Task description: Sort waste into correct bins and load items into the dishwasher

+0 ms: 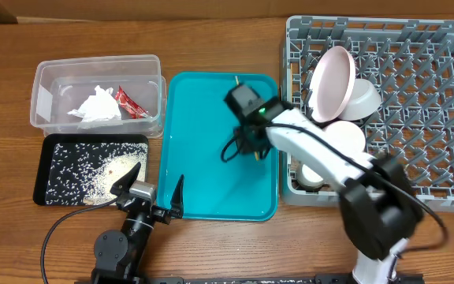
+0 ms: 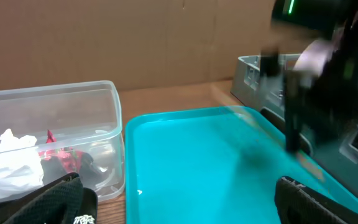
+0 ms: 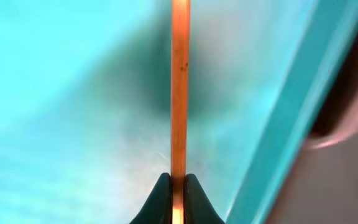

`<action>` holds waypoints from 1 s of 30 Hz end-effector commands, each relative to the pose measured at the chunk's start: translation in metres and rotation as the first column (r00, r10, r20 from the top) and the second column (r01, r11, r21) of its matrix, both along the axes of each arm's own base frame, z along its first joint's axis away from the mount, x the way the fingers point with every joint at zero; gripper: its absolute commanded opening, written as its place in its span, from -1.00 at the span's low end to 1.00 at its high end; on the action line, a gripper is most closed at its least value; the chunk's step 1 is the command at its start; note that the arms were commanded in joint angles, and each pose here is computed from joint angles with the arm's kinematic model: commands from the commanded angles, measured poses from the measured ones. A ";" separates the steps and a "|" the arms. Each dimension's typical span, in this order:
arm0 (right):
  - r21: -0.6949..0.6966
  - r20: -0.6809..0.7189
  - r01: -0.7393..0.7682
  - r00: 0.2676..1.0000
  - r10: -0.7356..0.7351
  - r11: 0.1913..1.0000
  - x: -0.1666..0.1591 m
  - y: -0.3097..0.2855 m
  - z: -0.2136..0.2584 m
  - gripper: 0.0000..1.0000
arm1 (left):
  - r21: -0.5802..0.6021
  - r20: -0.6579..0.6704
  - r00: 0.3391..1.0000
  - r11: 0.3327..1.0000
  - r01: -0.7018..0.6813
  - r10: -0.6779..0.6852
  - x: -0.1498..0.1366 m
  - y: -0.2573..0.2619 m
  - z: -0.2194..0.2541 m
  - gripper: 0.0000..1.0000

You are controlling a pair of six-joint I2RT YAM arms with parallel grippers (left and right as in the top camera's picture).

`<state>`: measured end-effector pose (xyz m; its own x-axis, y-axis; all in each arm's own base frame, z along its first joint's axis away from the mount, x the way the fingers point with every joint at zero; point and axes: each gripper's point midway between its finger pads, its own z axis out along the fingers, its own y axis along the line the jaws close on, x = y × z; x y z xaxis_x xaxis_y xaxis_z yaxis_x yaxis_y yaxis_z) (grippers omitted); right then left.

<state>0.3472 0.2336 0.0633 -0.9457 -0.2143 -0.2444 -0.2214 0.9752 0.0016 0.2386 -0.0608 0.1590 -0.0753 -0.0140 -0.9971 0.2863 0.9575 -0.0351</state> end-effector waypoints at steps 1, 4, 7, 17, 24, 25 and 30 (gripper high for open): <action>0.071 0.289 0.085 0.952 -0.102 0.994 0.051 -0.024 0.106 -0.92 | 0.000 -0.001 1.000 1.000 0.002 -0.002 0.000 0.000 -0.001 1.00; 0.076 0.322 0.159 0.930 -0.176 0.984 0.070 -0.056 0.115 -0.92 | 0.000 -0.001 1.000 1.000 0.002 -0.002 0.000 0.000 -0.001 1.00; 0.060 0.291 0.223 0.928 -0.231 0.973 0.078 -0.086 0.101 -0.92 | 0.000 -0.001 1.000 1.000 0.002 -0.002 0.000 0.000 -0.001 1.00; 0.011 0.136 0.190 0.972 -0.189 0.982 0.062 -0.105 0.068 -0.14 | 0.000 -0.001 1.000 1.000 0.002 -0.002 0.000 0.000 -0.001 1.00; 0.200 0.229 0.097 0.963 -0.143 0.975 0.024 -0.074 0.166 0.24 | 0.000 -0.001 1.000 1.000 0.002 -0.002 0.000 0.000 -0.001 1.00; 0.222 0.256 0.074 0.958 -0.131 0.972 0.017 -0.070 0.180 0.30 | 0.000 -0.001 1.000 1.000 0.002 -0.002 0.000 0.000 -0.001 1.00; 0.375 0.428 -0.153 0.903 -0.025 0.914 -0.057 -0.039 0.273 1.00 | 0.000 -0.001 1.000 1.000 0.002 -0.002 0.000 0.000 -0.001 1.00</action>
<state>0.3345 0.1769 0.2669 -0.8198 -0.0779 -0.5673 -0.2124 0.9614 0.1750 0.2387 -0.0608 0.1591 -0.0749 -0.0141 -0.9971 0.2863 0.9575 -0.0350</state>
